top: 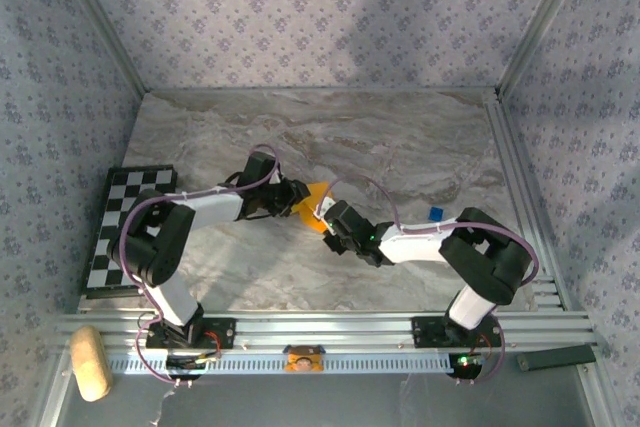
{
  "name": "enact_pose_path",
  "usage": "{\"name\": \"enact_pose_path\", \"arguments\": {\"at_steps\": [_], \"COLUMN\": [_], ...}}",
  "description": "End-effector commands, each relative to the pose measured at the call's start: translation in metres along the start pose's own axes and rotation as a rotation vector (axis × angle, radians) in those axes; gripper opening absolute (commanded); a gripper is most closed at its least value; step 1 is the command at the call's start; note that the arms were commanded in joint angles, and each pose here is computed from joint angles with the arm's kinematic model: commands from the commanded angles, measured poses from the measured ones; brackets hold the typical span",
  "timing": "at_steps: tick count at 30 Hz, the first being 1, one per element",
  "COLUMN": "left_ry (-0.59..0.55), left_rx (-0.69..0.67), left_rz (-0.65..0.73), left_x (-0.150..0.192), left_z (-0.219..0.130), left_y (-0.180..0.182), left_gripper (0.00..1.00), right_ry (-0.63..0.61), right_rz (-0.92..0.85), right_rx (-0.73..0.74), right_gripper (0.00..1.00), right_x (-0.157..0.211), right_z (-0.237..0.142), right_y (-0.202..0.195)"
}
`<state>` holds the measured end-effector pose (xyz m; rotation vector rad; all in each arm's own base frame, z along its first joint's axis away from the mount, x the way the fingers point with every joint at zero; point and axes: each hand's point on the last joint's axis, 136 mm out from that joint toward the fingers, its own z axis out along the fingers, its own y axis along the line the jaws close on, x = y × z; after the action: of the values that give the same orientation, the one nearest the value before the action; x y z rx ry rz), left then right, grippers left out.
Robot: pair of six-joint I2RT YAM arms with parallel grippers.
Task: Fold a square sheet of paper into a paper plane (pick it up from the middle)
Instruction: Fourth fold the wing at the center of the table.
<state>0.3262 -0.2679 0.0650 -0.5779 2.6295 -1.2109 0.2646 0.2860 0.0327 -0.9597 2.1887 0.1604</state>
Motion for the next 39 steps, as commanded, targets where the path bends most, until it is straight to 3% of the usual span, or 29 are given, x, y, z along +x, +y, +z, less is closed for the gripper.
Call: {"name": "enact_pose_path", "arguments": {"at_steps": [1, 6, 14, 20, 26, 39], "left_ry": [0.016, 0.05, 0.063, 0.051, 0.012, -0.004], "left_rx": [0.014, -0.027, -0.094, -0.103, -0.059, -0.037], "left_rz": [0.009, 0.011, -0.02, -0.054, -0.156, -0.138], "left_x": [-0.008, -0.009, -0.011, -0.009, -0.003, -0.003], "left_z": [0.001, 0.006, 0.005, 0.002, 0.002, -0.005], "left_y": [-0.006, -0.003, 0.007, 0.008, 0.008, -0.003], "left_gripper": [0.36, 0.31, 0.09, 0.01, 0.0, 0.0], "right_ry": [0.003, -0.004, 0.001, 0.004, 0.015, 0.03], "right_rz": [0.023, 0.031, 0.037, 0.03, 0.019, -0.014], "right_rx": [-0.014, -0.016, -0.023, -0.022, -0.02, 0.008], "right_gripper": [0.2, 0.21, 0.23, 0.26, 0.29, 0.28], "right_x": [0.001, 0.0, 0.005, 0.007, 0.008, 0.007], "right_z": [-0.003, -0.003, -0.006, -0.011, -0.015, -0.011], "right_y": [0.0, 0.0, -0.001, -0.004, -0.002, -0.002]}}
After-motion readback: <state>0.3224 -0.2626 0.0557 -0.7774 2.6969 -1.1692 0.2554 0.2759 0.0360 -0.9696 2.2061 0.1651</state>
